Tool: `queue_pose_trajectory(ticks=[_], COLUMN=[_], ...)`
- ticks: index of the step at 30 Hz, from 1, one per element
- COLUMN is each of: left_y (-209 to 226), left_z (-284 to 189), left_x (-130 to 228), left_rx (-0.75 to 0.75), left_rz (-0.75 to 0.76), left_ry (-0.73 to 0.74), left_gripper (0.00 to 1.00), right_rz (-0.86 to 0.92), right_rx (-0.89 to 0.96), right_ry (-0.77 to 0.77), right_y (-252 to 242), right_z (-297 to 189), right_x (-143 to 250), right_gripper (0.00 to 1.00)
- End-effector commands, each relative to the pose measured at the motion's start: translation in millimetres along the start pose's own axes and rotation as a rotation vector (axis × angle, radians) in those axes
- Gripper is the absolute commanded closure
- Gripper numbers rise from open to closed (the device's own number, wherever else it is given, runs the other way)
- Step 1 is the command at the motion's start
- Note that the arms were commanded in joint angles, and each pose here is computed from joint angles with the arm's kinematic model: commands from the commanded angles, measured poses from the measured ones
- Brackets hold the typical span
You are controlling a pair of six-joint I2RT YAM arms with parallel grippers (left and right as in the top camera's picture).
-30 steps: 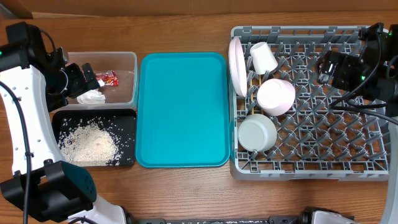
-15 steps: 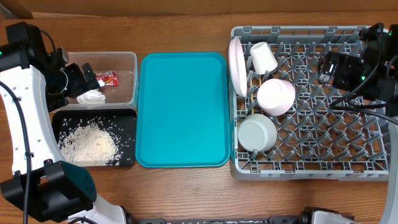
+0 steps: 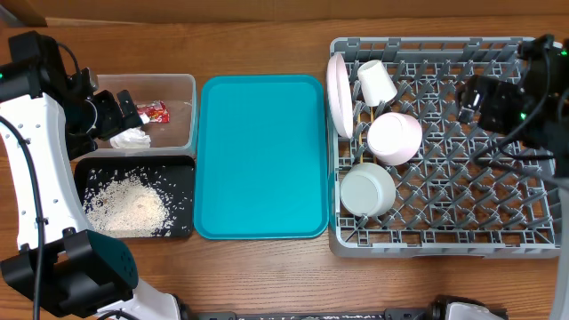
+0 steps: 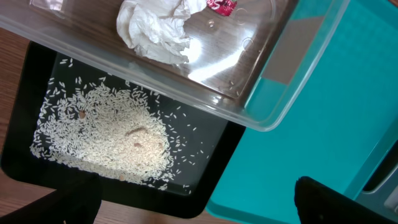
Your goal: Sort waste into correct bins and load items into the dishwasher
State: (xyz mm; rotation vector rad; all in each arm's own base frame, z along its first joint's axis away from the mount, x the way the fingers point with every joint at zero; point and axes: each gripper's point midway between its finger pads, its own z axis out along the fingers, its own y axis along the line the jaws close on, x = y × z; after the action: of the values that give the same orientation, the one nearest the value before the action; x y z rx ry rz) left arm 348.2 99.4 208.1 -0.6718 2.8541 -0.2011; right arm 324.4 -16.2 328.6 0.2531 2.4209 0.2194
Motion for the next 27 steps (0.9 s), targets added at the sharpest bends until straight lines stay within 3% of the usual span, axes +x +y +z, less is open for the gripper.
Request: queue_pose_trajectory(ticks=[1, 8, 17, 23, 27], left_y=[-2.6, -2.7, -2.7, -2.7, -2.7], left_z=[-5.1, -5.1, -5.1, -5.1, -5.1], left_x=[-2.7, -2.8, -2.8, -2.8, -2.8], left_rx=[-0.002, -0.002, -0.002, -0.002, -0.002], left_rz=[0.006, 0.006, 0.006, 0.006, 0.006], left_ry=[-0.019, -0.019, -0.019, -0.019, -0.019], left_gripper=[0.00, 0.00, 0.00, 0.00, 0.00], right_rz=[-0.045, -0.168, -0.256, -0.252, -0.252], right_rx=[-0.020, -0.124, -0.210, -0.275, -0.326], right_ry=[-0.131, -0.292, -0.539, -0.773, -0.930], right_y=[13.3, 53.8, 66.9, 66.3, 63.3], right_z=[-46.4, -114.5, -195.5, -228.1, -225.1], right_x=[-3.3, 17.0, 38.5, 40.9, 54.0], right_gripper=[0.00, 0.00, 0.00, 0.00, 0.00])
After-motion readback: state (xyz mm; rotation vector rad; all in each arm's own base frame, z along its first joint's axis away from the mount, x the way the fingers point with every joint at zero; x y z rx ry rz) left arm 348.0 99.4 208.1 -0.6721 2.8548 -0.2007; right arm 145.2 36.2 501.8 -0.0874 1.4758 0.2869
